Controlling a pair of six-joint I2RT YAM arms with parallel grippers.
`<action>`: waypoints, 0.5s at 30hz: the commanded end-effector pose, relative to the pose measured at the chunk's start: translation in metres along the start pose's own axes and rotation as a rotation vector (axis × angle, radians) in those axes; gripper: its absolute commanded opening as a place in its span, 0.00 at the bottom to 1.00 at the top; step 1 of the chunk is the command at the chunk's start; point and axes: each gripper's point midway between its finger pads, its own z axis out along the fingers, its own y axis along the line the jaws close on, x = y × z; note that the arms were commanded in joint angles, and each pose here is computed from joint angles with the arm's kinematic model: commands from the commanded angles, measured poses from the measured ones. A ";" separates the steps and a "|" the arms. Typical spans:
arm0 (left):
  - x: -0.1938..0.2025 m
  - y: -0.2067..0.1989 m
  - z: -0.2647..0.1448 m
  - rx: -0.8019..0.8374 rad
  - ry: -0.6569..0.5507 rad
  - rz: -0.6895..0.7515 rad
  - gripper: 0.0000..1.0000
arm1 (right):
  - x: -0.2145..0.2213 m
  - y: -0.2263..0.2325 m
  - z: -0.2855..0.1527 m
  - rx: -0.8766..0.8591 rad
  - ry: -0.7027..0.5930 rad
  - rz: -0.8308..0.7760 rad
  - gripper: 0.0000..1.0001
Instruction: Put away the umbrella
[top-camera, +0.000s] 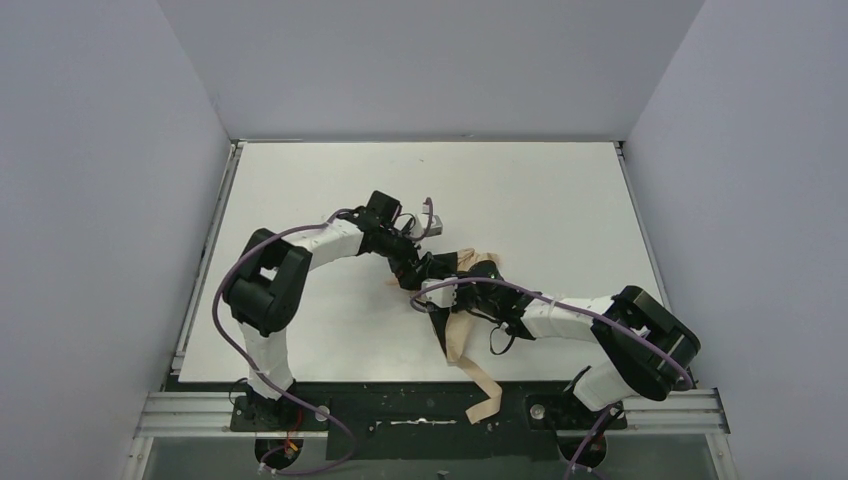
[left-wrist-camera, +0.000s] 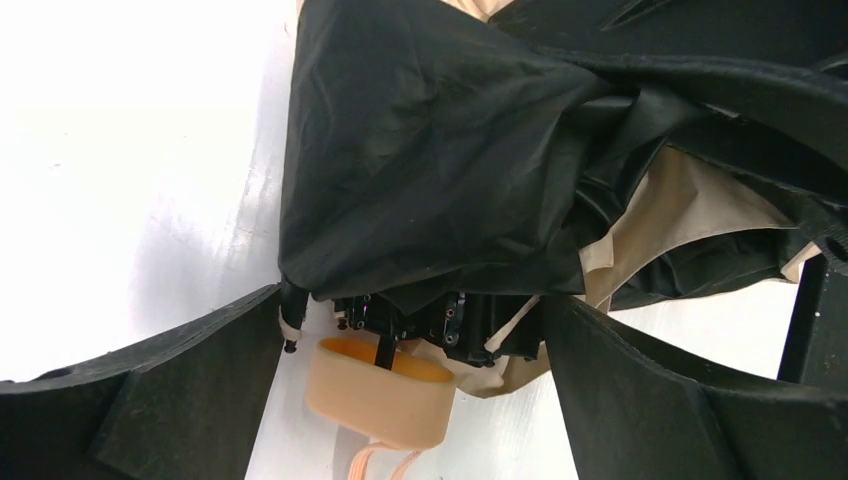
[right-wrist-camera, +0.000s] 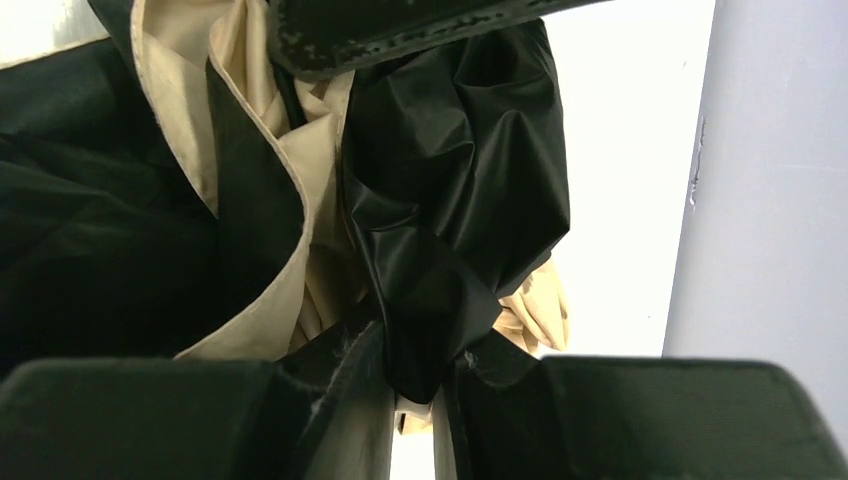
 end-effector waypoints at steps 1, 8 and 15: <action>-0.014 -0.012 0.006 0.077 -0.040 0.017 0.95 | -0.012 -0.009 -0.002 0.044 -0.042 0.017 0.11; 0.010 -0.028 0.024 0.113 0.016 0.038 0.96 | -0.012 -0.012 0.001 0.080 -0.044 0.054 0.11; 0.026 -0.023 0.031 0.065 0.068 0.091 0.56 | -0.013 -0.017 0.002 0.113 -0.056 0.088 0.11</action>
